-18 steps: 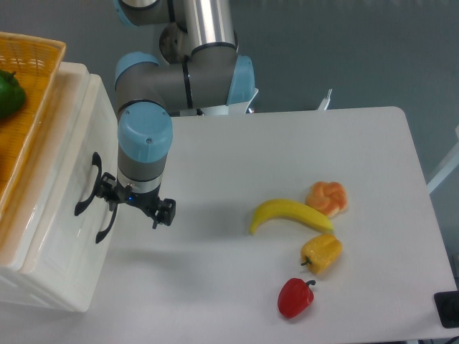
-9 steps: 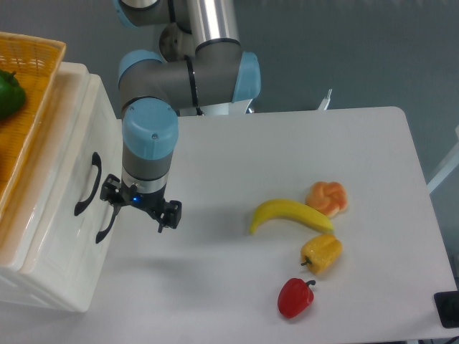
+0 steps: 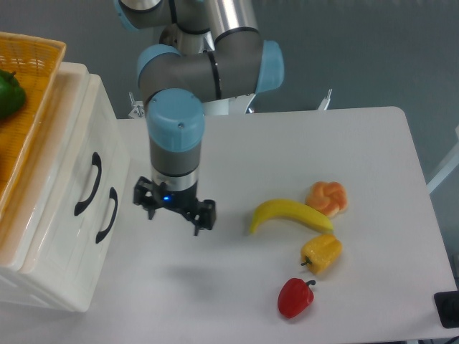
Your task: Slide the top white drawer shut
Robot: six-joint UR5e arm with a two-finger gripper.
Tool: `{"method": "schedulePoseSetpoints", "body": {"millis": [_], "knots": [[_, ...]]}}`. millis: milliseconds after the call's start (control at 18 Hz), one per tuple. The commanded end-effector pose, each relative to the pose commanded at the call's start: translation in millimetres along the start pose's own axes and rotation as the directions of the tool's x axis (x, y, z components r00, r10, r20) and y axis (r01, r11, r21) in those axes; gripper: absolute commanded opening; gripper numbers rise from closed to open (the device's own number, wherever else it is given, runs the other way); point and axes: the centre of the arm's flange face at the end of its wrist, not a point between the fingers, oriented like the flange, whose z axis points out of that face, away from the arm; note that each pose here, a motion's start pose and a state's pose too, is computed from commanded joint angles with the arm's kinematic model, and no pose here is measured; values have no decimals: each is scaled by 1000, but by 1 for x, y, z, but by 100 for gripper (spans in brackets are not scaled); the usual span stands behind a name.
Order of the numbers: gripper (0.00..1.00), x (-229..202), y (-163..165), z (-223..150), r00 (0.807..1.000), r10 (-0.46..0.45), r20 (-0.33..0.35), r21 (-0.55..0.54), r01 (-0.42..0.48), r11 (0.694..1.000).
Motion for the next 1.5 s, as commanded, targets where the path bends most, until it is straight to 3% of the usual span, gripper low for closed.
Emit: {"method": "schedulePoseSetpoints", "body": {"millis": [167, 278, 444, 778, 1000, 1500], "knots": [[100, -21, 17, -8, 995, 90, 45, -37, -88, 995], [100, -33, 28, -11, 978, 186, 91, -108, -176, 978], [100, -47, 39, -13, 958, 267, 109, -164, -247, 955], [100, -82, 69, -41, 933, 337, 124, -160, -317, 935], [100, -105, 93, -58, 940, 310, 145, -159, -287, 945], [100, -141, 154, -89, 896, 426, 129, -144, -408, 901]]}}
